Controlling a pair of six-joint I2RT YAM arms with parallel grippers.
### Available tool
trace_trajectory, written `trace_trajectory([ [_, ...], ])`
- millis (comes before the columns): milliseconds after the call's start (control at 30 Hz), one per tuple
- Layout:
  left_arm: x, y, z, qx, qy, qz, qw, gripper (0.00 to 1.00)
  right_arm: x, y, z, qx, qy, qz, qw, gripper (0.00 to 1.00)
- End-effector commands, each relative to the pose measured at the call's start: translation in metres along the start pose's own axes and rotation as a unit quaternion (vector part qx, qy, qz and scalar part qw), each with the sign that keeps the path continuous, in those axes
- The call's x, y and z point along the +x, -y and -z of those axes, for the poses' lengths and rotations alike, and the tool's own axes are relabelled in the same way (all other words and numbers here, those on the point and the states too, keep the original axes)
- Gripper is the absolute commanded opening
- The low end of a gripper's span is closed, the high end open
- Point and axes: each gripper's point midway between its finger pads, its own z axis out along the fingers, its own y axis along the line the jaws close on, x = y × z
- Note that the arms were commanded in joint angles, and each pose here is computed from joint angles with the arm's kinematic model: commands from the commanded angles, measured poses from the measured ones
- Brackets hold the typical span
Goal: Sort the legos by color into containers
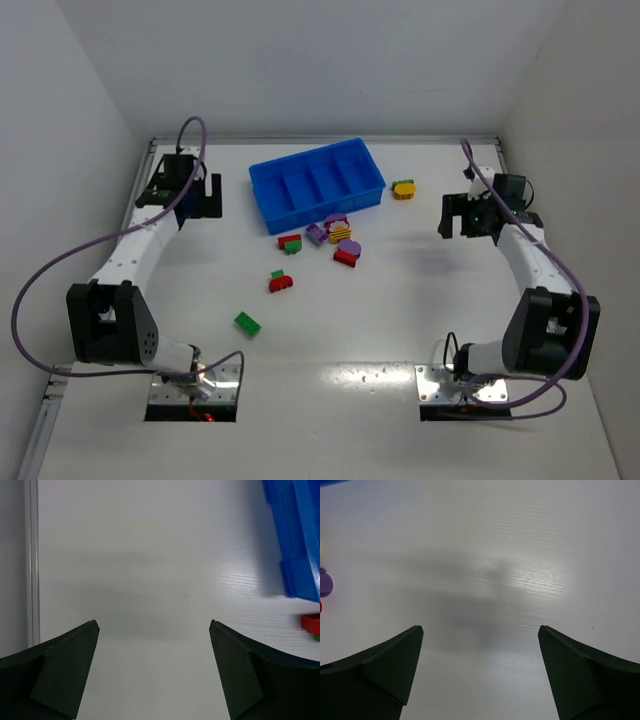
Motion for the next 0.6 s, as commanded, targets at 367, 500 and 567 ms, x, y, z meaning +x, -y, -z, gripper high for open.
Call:
trace_trajectory([
  [367,-0.031,0.01,-0.004,0.04,0.016,-0.009,0.999,1.0,-0.106,-0.016,-0.07,-0.014,0.041,-0.055,0.998,0.98],
  [500,-0.035,0.007,-0.008,0.03,0.015,-0.013,0.999,1.0,-0.122,-0.028,-0.103,-0.008,0.035,-0.026,0.999,0.98],
  [567,-0.039,0.007,-0.009,0.03,0.014,-0.013,0.999,1.0,-0.127,-0.036,-0.117,-0.001,0.031,-0.015,0.999,0.98],
])
